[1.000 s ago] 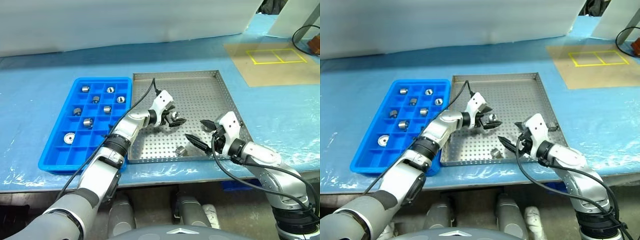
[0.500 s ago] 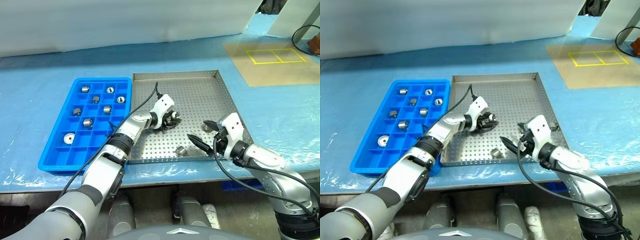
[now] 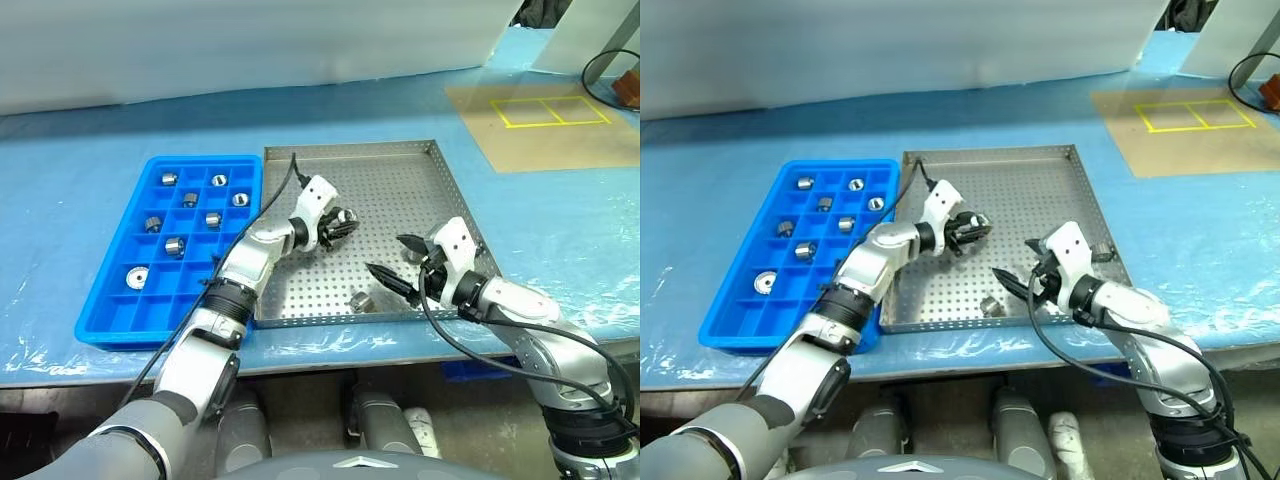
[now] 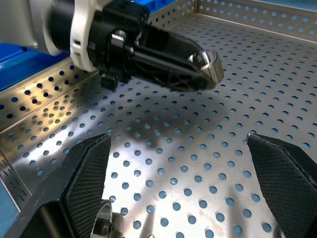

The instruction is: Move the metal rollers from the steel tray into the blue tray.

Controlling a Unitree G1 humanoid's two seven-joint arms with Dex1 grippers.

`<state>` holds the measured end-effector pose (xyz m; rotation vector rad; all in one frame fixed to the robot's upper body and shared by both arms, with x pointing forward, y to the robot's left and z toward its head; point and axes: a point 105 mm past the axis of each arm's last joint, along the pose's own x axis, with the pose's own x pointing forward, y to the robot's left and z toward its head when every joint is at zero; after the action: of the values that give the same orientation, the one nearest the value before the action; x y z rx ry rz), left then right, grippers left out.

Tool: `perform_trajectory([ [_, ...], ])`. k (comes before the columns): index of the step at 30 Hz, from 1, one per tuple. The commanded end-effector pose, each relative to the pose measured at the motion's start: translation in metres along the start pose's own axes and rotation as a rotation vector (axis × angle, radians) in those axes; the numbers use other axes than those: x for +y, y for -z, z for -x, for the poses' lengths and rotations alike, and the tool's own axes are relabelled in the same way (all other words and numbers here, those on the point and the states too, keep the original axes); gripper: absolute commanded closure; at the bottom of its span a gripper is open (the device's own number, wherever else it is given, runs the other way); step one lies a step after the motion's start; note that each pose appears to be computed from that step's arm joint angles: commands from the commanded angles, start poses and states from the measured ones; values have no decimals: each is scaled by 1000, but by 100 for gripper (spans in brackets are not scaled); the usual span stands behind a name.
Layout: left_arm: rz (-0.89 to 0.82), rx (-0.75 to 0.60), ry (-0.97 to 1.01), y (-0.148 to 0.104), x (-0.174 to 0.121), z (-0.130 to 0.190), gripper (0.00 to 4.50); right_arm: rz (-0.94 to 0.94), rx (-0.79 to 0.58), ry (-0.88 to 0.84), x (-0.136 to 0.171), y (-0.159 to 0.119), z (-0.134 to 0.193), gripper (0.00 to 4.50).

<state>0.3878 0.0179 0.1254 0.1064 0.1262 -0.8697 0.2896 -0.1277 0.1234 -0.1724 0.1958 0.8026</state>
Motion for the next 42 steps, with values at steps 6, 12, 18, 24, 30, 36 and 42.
perform_trajectory([
  [6, 30, -145, -388, -22, 31, 70, 279, 56, -37, -147, 7, -12, -25, 0],
  [12, 47, -187, -613, -15, 38, 120, 279, 75, -37, -239, 9, -13, -41, 0],
  [18, 42, -161, -720, -4, 28, 155, 279, 96, -44, -334, 17, -16, -58, 0],
  [24, 78, -97, -835, 13, 17, 187, 279, 107, -45, -429, 26, -18, -72, 0],
  [30, 102, -55, -946, 24, 7, 214, 279, 123, -46, -500, 31, -21, -83, 0],
  [36, 128, -11, -1017, 34, 4, 227, 279, 134, -47, -534, 33, -23, -88, 0],
  [42, 171, 53, -984, 49, 0, 223, 279, 140, -51, -541, 33, -24, -89, 0],
])
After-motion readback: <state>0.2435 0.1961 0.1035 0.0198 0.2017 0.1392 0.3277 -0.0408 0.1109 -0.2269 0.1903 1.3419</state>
